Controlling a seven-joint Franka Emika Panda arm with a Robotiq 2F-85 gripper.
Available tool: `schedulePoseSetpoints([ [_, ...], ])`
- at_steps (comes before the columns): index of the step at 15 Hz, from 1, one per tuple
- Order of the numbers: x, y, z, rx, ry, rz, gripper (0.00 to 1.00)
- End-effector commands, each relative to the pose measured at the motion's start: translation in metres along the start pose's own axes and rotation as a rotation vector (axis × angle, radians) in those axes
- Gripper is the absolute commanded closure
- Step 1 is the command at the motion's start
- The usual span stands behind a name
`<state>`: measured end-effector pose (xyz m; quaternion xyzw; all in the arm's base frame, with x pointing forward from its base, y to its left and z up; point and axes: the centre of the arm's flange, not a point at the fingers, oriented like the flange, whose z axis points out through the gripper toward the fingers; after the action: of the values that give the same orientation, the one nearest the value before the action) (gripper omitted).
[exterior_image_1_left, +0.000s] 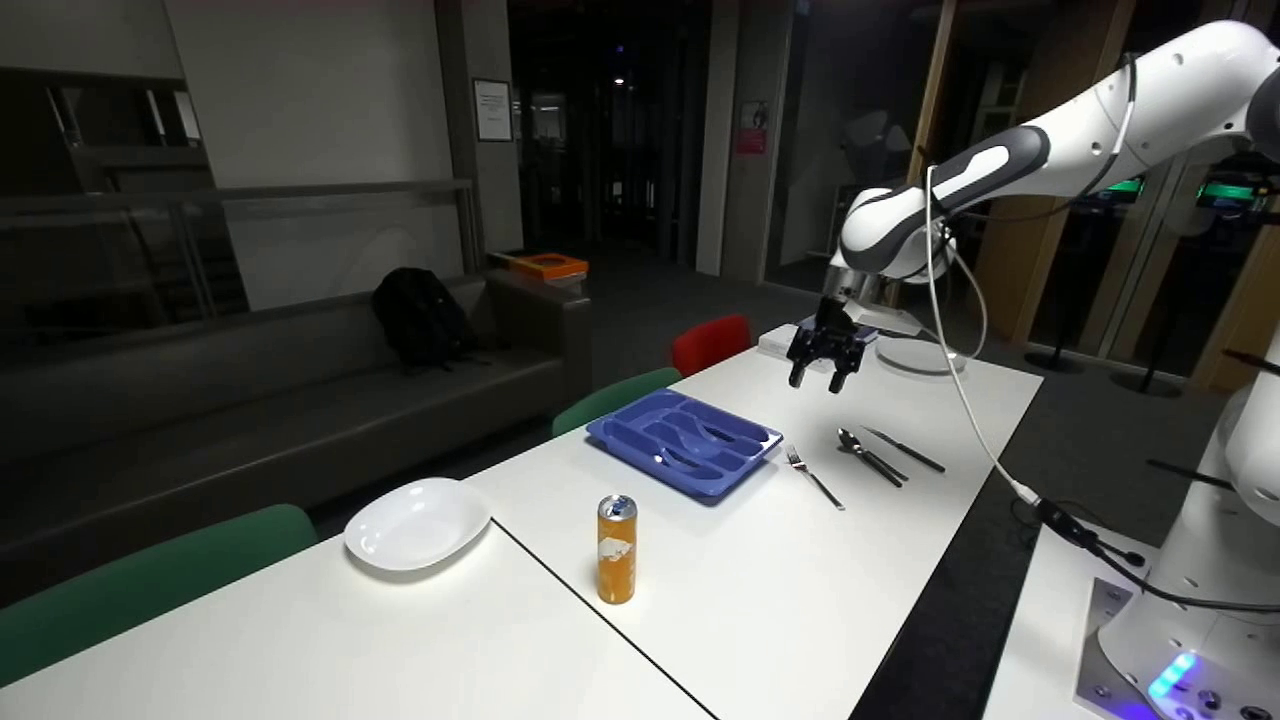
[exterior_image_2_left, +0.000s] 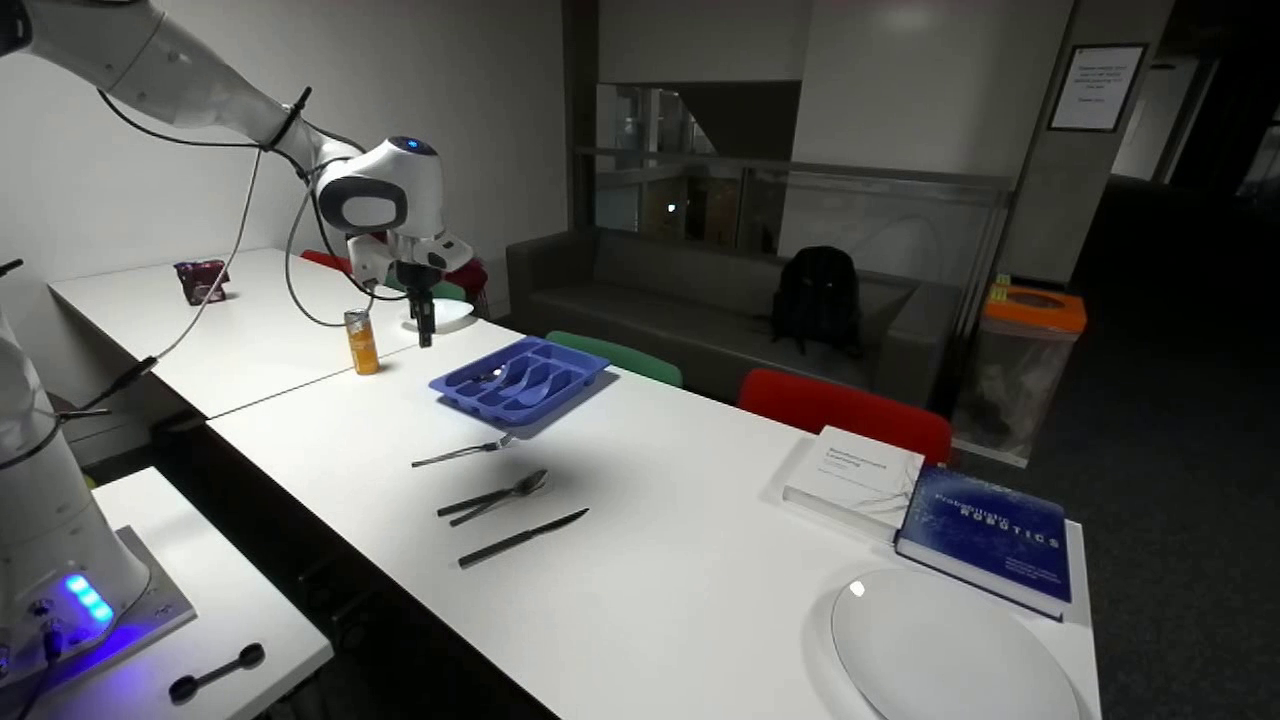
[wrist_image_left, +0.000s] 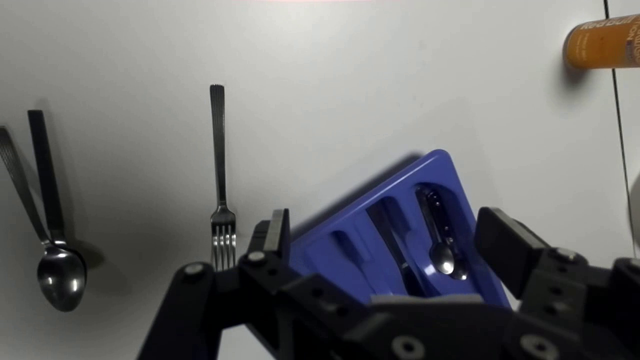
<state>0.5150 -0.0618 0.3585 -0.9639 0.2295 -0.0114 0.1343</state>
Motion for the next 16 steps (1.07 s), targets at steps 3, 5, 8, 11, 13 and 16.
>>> schedulePoseSetpoints([
  [3, 0.008, 0.036, 0.007, -0.004, -0.044, -0.014, 0.00],
  [5, 0.008, 0.033, 0.015, -0.011, -0.035, 0.008, 0.00],
  [8, 0.008, 0.033, 0.015, -0.011, -0.036, 0.004, 0.00],
  [11, 0.008, 0.033, 0.015, -0.011, -0.036, 0.004, 0.00],
  [13, 0.013, 0.026, 0.015, -0.023, -0.012, -0.006, 0.00],
  [16, 0.026, 0.027, 0.016, -0.027, 0.002, -0.013, 0.00],
])
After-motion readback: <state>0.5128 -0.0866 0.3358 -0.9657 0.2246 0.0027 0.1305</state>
